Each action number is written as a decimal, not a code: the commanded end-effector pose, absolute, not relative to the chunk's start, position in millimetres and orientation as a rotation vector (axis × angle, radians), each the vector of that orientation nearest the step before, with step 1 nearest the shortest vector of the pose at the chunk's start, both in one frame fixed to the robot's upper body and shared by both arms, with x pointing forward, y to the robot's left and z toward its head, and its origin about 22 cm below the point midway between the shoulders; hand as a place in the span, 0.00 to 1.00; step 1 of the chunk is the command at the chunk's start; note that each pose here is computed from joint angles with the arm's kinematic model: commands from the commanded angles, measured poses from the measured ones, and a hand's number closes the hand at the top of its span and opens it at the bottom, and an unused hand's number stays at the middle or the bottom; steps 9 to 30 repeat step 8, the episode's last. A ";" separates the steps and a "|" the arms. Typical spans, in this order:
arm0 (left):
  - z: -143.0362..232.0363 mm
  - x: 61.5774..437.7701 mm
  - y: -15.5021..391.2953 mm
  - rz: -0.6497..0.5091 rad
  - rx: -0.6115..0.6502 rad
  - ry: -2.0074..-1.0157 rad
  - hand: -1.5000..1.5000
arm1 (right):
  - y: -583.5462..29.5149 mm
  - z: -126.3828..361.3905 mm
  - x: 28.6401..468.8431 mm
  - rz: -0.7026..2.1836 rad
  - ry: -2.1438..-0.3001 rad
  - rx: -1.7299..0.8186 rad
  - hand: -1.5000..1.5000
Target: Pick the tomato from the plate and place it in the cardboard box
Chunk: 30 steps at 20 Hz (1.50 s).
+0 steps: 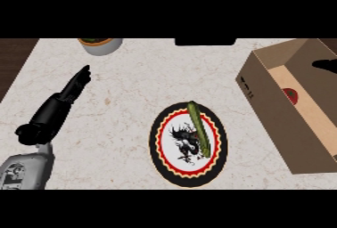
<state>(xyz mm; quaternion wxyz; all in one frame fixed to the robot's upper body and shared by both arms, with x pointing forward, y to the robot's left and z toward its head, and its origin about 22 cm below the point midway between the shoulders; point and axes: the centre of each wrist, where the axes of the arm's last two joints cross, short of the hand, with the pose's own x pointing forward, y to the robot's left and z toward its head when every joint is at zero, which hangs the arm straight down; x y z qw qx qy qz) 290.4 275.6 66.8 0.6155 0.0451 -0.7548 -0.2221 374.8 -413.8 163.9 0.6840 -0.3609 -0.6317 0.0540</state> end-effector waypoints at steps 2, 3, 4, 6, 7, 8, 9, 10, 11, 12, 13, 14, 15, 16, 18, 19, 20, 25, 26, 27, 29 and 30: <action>64.1 281.8 272.6 -0.514 0.105 -1.740 0.50 | -448.6 141.7 345.8 -0.304 -1.526 -0.704 0.00; 54.3 284.1 274.5 -0.531 0.096 -1.755 0.50 | -447.6 151.0 354.5 -0.361 -1.540 -0.707 0.00; 58.1 287.4 268.7 -0.515 0.115 -1.748 0.50 | -459.4 147.6 340.3 -0.391 -1.540 -0.699 0.00; 58.6 275.4 275.3 -0.528 0.119 -1.747 0.50 | -471.8 124.0 326.8 -0.437 -1.542 -0.715 0.00; 77.3 296.5 273.4 -0.520 0.111 -1.770 0.50 | -492.1 124.7 315.8 -0.450 -1.564 -0.737 0.00; 58.7 288.7 267.7 -0.517 0.113 -1.758 0.50 | -493.5 123.6 321.2 -0.468 -1.576 -0.750 0.00; 58.7 288.7 267.7 -0.517 0.113 -1.758 0.50 | -493.5 123.6 321.2 -0.468 -1.576 -0.750 0.00; 58.7 288.7 267.7 -0.517 0.113 -1.758 0.50 | -493.5 123.6 321.2 -0.468 -1.576 -0.750 0.00; 58.7 288.7 267.7 -0.517 0.113 -1.758 0.50 | -493.5 123.6 321.2 -0.468 -1.576 -0.750 0.00; 58.7 288.7 267.7 -0.517 0.113 -1.758 0.50 | -493.5 123.6 321.2 -0.468 -1.576 -0.750 0.00; 58.7 288.7 267.7 -0.517 0.113 -1.758 0.50 | -493.5 123.6 321.2 -0.468 -1.576 -0.750 0.00; 58.7 288.7 267.7 -0.517 0.113 -1.758 0.50 | -493.5 123.6 321.2 -0.468 -1.576 -0.750 0.00; 58.7 288.7 267.7 -0.517 0.113 -1.758 0.50 | -493.5 123.6 321.2 -0.468 -1.576 -0.750 0.00; 58.7 288.7 267.7 -0.517 0.113 -1.758 0.50 | -493.5 123.6 321.2 -0.468 -1.576 -0.750 0.00; 58.7 288.7 267.7 -0.517 0.113 -1.758 0.50 | -493.5 123.6 321.2 -0.468 -1.576 -0.750 0.00; 58.7 288.7 267.7 -0.517 0.113 -1.758 0.50 | -493.5 123.6 321.2 -0.468 -1.576 -0.750 0.00; 58.7 288.7 267.7 -0.517 0.113 -1.758 0.50 | -493.5 123.6 321.2 -0.468 -1.576 -0.750 0.00; 58.7 288.7 267.7 -0.517 0.113 -1.758 0.50 | -493.5 123.6 321.2 -0.468 -1.576 -0.750 0.00; 58.7 288.7 267.7 -0.517 0.113 -1.758 0.50 | -493.5 123.6 321.2 -0.468 -1.576 -0.750 0.00; 58.7 288.7 267.7 -0.517 0.113 -1.758 0.50 | -493.5 123.6 321.2 -0.468 -1.576 -0.750 0.00; 58.7 288.7 267.7 -0.517 0.113 -1.758 0.50 | -493.5 123.6 321.2 -0.468 -1.576 -0.750 0.00; 58.7 288.7 267.7 -0.517 0.113 -1.758 0.50 | -493.5 123.6 321.2 -0.468 -1.576 -0.750 0.00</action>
